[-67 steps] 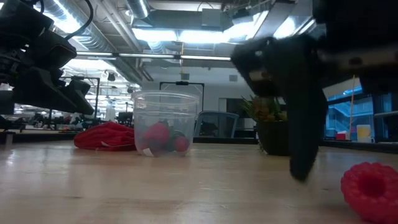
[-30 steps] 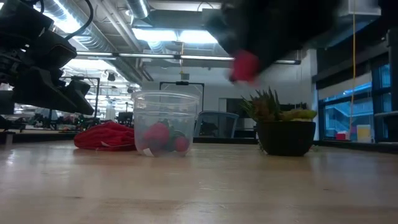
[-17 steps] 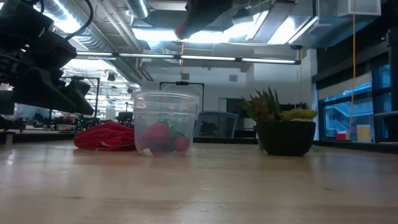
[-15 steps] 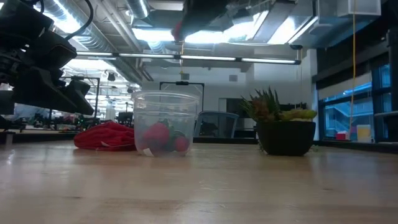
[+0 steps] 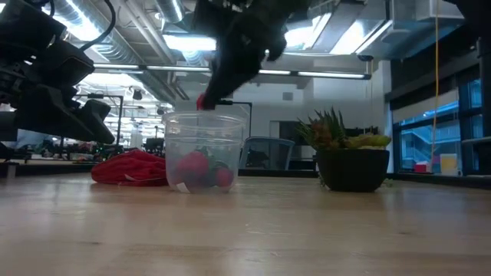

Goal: Pick and placing Produce into tupperware
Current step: Put the red raspberry into the container

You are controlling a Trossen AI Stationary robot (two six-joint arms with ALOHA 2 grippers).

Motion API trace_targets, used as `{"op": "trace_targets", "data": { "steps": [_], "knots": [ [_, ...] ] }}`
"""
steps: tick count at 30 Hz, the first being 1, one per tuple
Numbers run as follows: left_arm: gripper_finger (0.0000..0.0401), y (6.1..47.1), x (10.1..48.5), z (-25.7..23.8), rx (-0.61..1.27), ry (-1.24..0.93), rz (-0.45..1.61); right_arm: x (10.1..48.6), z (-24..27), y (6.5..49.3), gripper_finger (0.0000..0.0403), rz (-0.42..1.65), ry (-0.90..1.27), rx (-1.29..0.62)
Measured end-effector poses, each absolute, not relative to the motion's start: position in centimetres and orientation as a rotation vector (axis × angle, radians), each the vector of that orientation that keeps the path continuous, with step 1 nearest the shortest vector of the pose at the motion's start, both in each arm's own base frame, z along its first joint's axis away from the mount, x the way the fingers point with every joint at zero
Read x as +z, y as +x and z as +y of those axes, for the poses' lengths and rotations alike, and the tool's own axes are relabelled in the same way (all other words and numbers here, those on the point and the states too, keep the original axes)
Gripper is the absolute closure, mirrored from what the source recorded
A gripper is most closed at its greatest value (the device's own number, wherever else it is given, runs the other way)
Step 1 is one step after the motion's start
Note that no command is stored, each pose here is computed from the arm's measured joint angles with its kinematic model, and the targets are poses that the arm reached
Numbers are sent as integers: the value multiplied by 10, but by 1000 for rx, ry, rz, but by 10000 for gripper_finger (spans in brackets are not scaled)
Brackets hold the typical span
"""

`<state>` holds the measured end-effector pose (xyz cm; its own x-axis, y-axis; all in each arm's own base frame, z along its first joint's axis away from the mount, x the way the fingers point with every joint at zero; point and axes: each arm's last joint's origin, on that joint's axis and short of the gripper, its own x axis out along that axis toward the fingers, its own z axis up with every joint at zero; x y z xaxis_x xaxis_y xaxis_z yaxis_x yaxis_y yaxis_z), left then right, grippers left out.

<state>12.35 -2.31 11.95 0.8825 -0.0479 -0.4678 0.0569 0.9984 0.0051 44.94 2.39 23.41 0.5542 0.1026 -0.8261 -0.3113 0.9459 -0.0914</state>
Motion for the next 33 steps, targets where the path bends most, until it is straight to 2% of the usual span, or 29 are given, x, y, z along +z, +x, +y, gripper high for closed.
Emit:
{"op": "trace_targets", "data": {
  "steps": [14,22,33],
  "knots": [
    [209,123,119,-23,-53,15,492,188,24,461,306,1053,-277,283],
    [209,123,119,-23,-53,16,494,189,24,461,304,1052,-278,283],
    [209,123,119,-23,-53,15,494,189,25,460,275,1056,-277,283]
  ]
}}
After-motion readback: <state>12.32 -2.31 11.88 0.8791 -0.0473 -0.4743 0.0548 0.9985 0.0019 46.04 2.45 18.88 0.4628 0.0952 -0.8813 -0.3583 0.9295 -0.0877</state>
